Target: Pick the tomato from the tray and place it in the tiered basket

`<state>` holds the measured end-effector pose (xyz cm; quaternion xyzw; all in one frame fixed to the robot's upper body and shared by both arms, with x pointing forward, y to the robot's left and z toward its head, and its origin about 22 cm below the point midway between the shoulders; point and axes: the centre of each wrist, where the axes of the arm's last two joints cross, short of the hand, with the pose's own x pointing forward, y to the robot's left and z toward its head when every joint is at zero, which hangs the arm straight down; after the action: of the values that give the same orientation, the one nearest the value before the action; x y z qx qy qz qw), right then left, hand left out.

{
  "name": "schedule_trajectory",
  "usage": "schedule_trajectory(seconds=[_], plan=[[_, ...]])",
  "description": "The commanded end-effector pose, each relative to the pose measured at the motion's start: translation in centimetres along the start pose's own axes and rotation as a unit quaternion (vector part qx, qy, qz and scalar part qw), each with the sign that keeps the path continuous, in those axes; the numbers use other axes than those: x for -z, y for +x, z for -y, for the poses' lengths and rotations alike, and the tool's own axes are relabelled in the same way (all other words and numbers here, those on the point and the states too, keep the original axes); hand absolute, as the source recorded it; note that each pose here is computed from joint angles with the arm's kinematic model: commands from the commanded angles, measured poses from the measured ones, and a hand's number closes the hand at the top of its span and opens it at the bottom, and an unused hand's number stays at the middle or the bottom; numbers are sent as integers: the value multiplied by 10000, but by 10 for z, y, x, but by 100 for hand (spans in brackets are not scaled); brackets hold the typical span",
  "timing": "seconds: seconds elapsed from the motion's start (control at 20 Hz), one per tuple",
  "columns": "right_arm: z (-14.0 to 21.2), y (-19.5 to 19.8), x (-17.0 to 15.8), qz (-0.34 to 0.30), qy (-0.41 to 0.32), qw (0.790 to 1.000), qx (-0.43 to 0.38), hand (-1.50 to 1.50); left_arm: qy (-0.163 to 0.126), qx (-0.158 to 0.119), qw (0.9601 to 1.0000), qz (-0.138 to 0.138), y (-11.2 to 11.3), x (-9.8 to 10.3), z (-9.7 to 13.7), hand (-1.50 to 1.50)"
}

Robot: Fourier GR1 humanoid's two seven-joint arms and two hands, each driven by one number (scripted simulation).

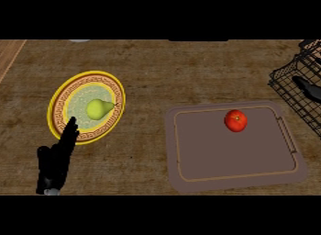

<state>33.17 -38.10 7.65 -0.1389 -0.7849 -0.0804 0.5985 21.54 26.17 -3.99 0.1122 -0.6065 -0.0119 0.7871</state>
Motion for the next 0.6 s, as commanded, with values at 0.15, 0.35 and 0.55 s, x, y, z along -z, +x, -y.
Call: schedule_trajectory(seconds=[0.15,0.35,0.55], plan=[[18,16,-9,-100,808,9962,-323,-150,103,44,9999,17,-19,-2,7,0],[23,26,-13,-1075,2106,9587,-1580,-150,178,67,9997,-129,-18,-3,0,0],[3,58,-7,-1076,2717,9140,-2815,-150,108,-7,9999,-80,-17,-2,11,0]])
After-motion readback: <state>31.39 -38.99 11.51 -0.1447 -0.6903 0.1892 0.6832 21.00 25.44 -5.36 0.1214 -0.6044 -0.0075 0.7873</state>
